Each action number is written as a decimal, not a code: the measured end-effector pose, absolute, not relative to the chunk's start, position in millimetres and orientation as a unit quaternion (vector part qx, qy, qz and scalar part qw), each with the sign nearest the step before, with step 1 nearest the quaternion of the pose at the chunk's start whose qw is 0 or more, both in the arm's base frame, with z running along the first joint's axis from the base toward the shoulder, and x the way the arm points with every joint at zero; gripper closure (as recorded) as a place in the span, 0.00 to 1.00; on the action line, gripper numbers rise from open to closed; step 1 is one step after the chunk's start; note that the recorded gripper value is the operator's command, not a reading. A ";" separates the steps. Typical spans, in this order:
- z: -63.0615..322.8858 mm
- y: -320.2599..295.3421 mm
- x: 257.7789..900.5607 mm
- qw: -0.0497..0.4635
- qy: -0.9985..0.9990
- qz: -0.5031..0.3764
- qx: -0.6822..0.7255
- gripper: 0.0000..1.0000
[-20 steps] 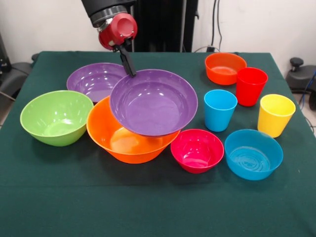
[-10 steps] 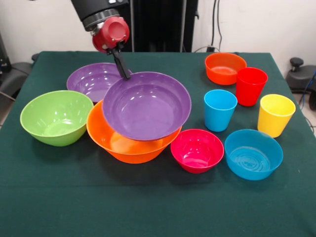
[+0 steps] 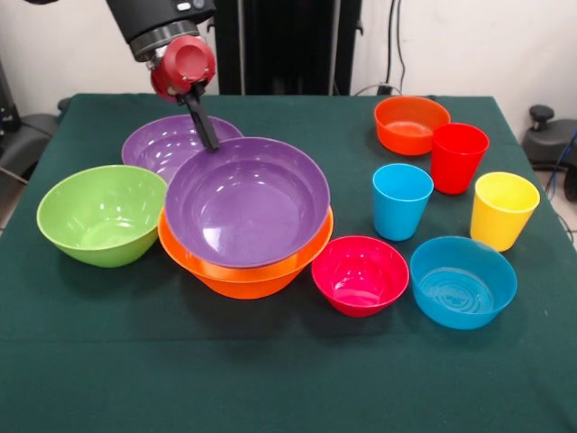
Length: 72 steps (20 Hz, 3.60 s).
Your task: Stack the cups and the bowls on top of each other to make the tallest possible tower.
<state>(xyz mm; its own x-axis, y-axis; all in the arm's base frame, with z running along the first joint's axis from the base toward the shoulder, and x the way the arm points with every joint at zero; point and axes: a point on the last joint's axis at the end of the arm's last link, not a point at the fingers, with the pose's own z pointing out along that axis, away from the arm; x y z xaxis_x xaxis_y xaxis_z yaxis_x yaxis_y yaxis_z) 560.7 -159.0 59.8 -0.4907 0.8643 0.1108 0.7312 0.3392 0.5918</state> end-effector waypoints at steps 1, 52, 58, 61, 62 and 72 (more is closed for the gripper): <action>60.1 -160.4 562.7 0.114 0.809 0.298 0.493 1.00; 69.6 -150.7 558.9 0.156 0.864 0.248 0.410 0.00; 106.7 -138.0 580.2 0.176 0.877 0.220 0.390 0.00; 122.5 -130.8 588.4 0.176 0.882 0.207 0.385 0.00; 128.3 -127.3 590.5 0.171 0.885 0.200 0.384 0.00; 165.7 -103.1 595.4 0.133 0.904 0.145 0.379 0.00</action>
